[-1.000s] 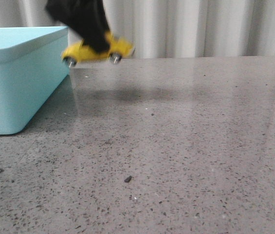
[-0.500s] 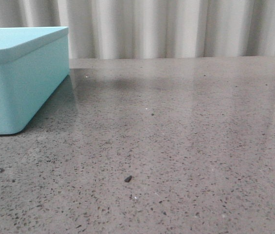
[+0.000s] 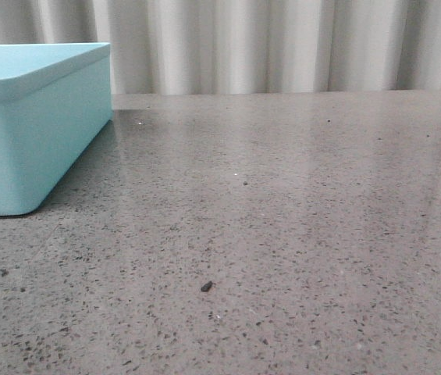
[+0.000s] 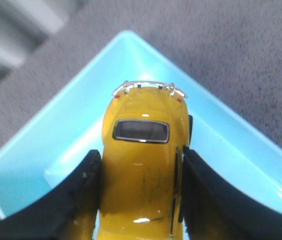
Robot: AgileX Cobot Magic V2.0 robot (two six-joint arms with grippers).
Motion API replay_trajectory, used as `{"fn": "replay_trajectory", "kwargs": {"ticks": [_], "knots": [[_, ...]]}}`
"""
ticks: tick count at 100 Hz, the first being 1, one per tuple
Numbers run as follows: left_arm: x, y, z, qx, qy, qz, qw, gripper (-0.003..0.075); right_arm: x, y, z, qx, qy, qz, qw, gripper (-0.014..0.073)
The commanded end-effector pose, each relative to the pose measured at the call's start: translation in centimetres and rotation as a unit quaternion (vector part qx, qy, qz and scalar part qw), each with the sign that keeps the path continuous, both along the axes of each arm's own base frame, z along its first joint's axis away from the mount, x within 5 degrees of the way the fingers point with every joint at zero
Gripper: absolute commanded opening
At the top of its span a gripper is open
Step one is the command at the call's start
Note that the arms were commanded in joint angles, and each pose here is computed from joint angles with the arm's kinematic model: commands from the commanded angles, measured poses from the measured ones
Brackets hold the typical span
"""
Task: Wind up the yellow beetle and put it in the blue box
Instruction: 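Lower the car into the blue box and open the left gripper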
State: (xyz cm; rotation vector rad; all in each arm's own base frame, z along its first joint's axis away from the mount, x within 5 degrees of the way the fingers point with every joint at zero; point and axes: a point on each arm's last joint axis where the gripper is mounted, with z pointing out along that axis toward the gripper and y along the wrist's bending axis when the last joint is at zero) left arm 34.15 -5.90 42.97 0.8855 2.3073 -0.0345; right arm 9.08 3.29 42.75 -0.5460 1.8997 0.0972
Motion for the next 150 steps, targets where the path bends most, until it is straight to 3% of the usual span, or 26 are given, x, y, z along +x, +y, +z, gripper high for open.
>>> {"fn": "replay_trajectory", "kwargs": {"ticks": [1, 29, 48, 53, 70, 78, 97, 104, 114, 121, 138, 150], "knots": [[-0.8, 0.3, 0.3, -0.022, -0.016, 0.016, 1.000, 0.0062, 0.0, 0.0, 1.2, 0.011, -0.039, 0.002, 0.999, -0.0041], [-0.8, 0.4, -8.0, 0.002, 0.119, 0.024, 0.993, 0.0062, 0.0, 0.0, 1.2, 0.011, -0.039, 0.002, 0.999, -0.0041], [-0.8, 0.5, -9.9, 0.002, 0.127, 0.034, 0.991, 0.0078, 0.0, 0.0, 1.4, 0.013, -0.046, 0.001, 0.999, -0.0041], [-0.7, 0.5, -9.9, 0.004, 0.123, 0.035, 0.992, 0.0129, 0.0, 0.0, 1.4, 0.013, -0.047, 0.001, 0.999, -0.0041], [-0.5, 0.6, -9.8, 0.008, 0.111, 0.037, 0.993, 0.0440, 0.0, 0.0, 1.4, 0.014, -0.049, 0.001, 0.999, -0.0041], [-0.5, 0.5, -9.7, 0.002, 0.109, 0.037, 0.993, 0.0486, 0.0, 0.0, 1.4, 0.014, -0.049, 0.001, 0.999, -0.0041], [-1.0, -0.4, -7.8, -0.062, 0.089, 0.032, 0.994, 0.0439, 0.0, 0.0, 1.4, 0.013, -0.046, 0.001, 0.999, -0.0041], [-1.6, -0.8, -6.4, -0.103, 0.065, 0.033, 0.992, 0.0329, -0.2, 0.0, 1.4, 0.014, -0.049, 0.001, 0.999, -0.0041], [-3.2, -1.3, -4.1, -0.155, 0.039, 0.025, 0.987, 0.0083, -0.9, -0.3, 1.4, 0.021, -0.071, 0.000, 0.997, -0.0041], [-4.9, -1.4, -2.5, -0.179, 0.020, 0.018, 0.984, -0.0021, -1.9, -0.6, 1.0, 0.029, -0.097, -0.002, 0.995, -0.0041], [-10.7, -0.9, 0.8, -0.215, -0.054, 0.012, 0.975, -0.0021, -4.9, -1.6, -1.7, 0.043, -0.149, -0.006, 0.988, -0.0041], [-15.0, -0.4, 0.5, -0.226, -0.102, 0.019, 0.968, -0.0021, -6.6, -2.2, -3.9, 0.049, -0.166, -0.006, 0.985, -0.0041]]}}
